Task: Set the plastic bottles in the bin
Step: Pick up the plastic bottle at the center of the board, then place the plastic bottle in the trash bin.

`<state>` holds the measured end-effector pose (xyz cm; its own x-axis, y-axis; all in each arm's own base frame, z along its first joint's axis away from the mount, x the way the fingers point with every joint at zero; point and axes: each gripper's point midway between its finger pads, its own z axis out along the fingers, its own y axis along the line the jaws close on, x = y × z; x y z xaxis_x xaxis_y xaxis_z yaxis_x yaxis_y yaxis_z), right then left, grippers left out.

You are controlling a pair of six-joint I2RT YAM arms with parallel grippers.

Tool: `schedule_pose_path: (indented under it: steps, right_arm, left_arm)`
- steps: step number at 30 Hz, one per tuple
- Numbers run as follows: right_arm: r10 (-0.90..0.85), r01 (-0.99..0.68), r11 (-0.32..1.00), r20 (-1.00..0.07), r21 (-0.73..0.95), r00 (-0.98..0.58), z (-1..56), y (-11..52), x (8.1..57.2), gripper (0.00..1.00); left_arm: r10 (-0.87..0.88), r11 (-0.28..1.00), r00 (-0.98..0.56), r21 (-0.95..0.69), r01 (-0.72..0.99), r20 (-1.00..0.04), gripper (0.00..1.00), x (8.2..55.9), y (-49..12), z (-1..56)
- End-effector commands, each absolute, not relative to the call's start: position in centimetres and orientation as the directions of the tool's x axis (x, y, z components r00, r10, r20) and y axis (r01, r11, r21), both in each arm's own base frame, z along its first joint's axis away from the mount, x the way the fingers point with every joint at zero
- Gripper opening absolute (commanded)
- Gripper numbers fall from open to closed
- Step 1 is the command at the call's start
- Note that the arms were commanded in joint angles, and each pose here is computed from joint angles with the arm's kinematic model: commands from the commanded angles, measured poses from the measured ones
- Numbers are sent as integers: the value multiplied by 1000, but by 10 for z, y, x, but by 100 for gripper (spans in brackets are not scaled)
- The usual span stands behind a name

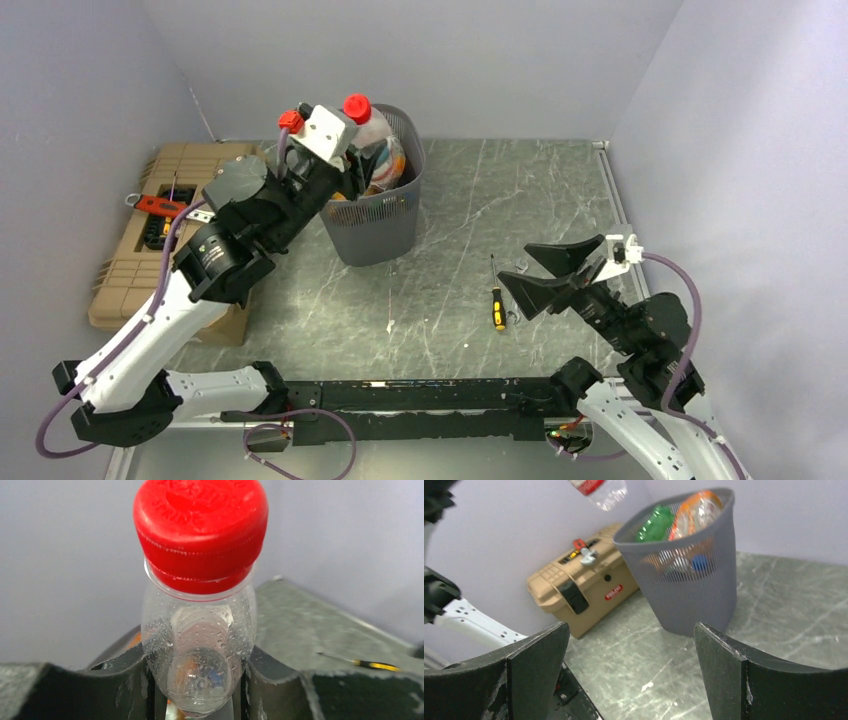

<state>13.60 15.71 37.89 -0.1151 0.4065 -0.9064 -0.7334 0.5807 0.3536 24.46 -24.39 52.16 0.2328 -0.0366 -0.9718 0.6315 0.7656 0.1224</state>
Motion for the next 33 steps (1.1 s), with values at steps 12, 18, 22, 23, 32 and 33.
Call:
schedule_pose_path:
  steps: [12, 18, 22, 23, 32, 33]
  right_arm:
    - [366, -644, 671, -919, 368, -143, 339, 149, 155, 99]
    - [355, -642, 670, -920, 373, -163, 331, 152, 156, 99]
    - [347, -642, 671, -922, 371, -170, 328, 153, 158, 99]
    - [345, -642, 672, -923, 370, -171, 328, 154, 158, 99]
    - [360, -624, 680, -917, 385, -173, 323, 154, 164, 99]
    - [360, -625, 677, -916, 388, -178, 322, 155, 164, 99]
  left_arm:
    - [202, 941, 97, 220, 256, -975, 0, 373, -160, 484]
    - [148, 914, -124, 88, 395, -981, 0, 397, -185, 438]
    - [70, 888, -299, -77, 452, -952, 0, 401, -199, 410]
    - [33, 883, -327, -126, 453, -944, 0, 401, -200, 408]
    - [-254, 750, -508, -500, 433, -823, 0, 400, -189, 389]
    - [-266, 741, -525, -520, 425, -808, 0, 401, -189, 383]
